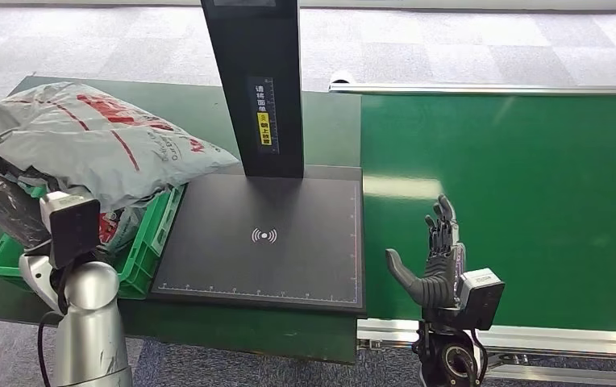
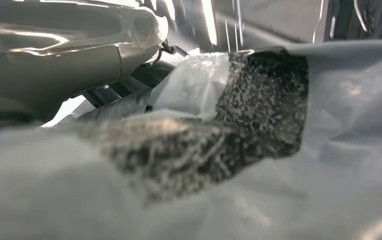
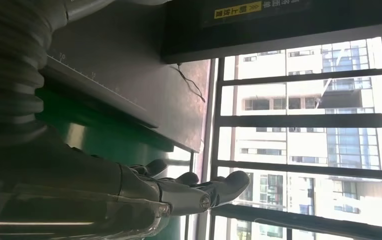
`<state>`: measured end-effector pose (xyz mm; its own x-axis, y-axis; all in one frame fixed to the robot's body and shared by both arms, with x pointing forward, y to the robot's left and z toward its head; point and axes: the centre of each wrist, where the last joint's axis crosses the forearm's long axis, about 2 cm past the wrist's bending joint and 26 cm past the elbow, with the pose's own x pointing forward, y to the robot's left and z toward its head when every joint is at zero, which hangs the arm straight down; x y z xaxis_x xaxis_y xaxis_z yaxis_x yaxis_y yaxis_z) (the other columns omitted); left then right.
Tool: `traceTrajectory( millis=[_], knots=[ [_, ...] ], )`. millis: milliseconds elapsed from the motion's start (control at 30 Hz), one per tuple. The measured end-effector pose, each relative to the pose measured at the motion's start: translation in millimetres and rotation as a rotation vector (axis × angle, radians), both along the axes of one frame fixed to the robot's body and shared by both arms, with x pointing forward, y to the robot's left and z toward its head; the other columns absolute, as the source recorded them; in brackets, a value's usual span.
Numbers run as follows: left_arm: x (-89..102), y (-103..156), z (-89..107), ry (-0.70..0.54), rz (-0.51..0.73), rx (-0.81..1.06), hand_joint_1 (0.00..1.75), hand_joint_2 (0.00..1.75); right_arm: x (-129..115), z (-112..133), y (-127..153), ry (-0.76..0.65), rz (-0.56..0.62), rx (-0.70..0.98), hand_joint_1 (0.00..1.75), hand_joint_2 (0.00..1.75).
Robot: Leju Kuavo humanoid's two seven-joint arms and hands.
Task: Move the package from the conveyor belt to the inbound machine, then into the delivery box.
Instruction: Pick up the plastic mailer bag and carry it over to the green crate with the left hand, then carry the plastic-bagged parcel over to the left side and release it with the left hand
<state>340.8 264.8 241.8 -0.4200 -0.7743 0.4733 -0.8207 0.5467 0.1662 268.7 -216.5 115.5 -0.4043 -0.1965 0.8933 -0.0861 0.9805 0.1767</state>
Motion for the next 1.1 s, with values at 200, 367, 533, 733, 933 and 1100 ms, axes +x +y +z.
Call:
traceTrajectory(
  millis=[200, 367, 533, 733, 933, 1100],
  knots=[
    [27.3, 64.4, -8.7, 0.179, 0.246, 0.196, 1.75, 1.75, 1.6, 2.6, 0.4, 0.005, 0.016, 0.007, 0.0, 1.75],
    [38.2, 106.2, -39.7, 0.371, 0.329, 0.231, 1.65, 1.75, 1.8, 2.8, -0.1, 0.01, 0.018, 0.009, 0.0, 1.75],
    [39.4, 125.1, -62.8, 0.505, 0.36, 0.25, 0.05, 1.75, 1.9, 2.8, -1.8, 0.017, 0.024, 0.001, 0.0, 1.75],
    [31.2, 134.9, -85.6, 0.651, 0.424, 0.317, 0.0, 1.75, 2.5, 2.5, -5.6, 0.017, 0.009, -0.004, 0.0, 1.75],
    [30.1, 137.9, -98.5, 0.621, 0.332, 0.184, 0.0, 1.75, 2.4, 0.9, -12.0, 0.017, -0.024, -0.005, 0.0, 1.75],
    [29.2, 134.5, -100.9, 0.584, 0.226, -0.025, 0.0, 1.75, -1.8, -3.6, -15.3, 0.023, -0.041, -0.011, 0.0, 1.75]
  ],
)
